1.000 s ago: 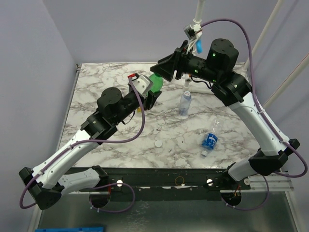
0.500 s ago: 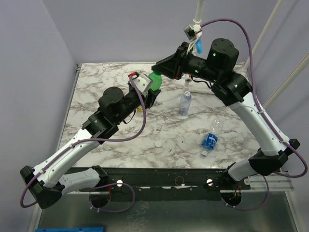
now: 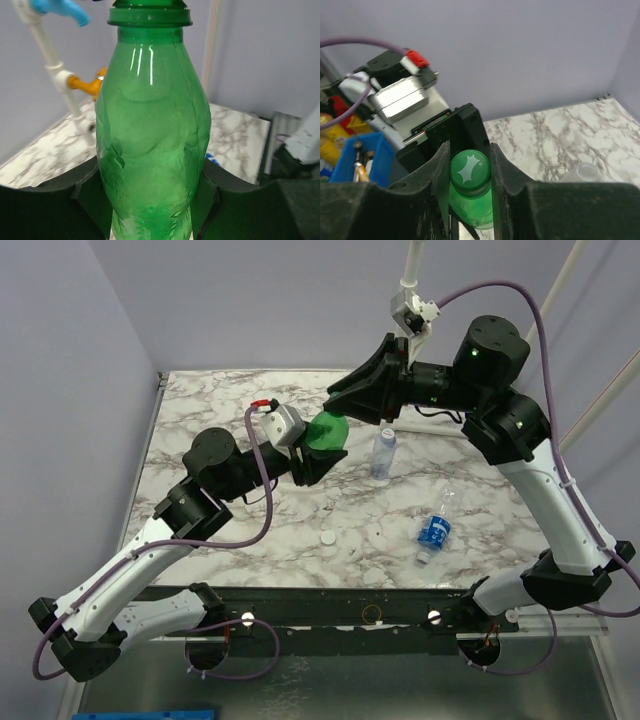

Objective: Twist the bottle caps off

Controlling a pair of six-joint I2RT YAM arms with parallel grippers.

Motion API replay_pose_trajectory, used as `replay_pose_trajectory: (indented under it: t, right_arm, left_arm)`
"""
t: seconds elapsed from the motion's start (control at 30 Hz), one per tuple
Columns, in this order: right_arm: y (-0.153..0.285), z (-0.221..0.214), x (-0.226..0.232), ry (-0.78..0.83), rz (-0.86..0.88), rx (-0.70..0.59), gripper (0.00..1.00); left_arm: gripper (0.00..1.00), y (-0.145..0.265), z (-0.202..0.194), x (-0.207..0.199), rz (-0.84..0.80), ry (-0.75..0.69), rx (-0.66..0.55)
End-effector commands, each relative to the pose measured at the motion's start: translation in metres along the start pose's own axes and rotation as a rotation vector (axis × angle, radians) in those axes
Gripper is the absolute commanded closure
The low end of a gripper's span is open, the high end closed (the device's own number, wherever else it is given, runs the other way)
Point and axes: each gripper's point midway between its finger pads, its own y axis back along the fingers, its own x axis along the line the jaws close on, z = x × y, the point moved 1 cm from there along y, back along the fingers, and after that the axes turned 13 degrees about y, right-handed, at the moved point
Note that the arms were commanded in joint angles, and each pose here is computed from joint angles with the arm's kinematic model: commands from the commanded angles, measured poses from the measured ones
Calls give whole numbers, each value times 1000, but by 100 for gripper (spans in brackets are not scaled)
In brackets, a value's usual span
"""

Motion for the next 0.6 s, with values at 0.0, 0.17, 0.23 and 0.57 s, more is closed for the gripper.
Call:
replay_pose_trajectory:
  t: [0.0,0.17,0.23,0.57]
  right_arm:
    - [26,34,57,122,275,-104,99]
    - [35,32,78,129,409,-109,99]
    - [36,30,78,126,408,-106,99]
    - [23,31,2,68,-93,-82,10]
  left_arm:
    - [100,20,-6,-57,-298,101,101]
    - [100,31,-11,-79,-430,120,167]
    - [100,33,-12,-81,-441,122,176]
    - [100,9,-9,-32,-186,7,102]
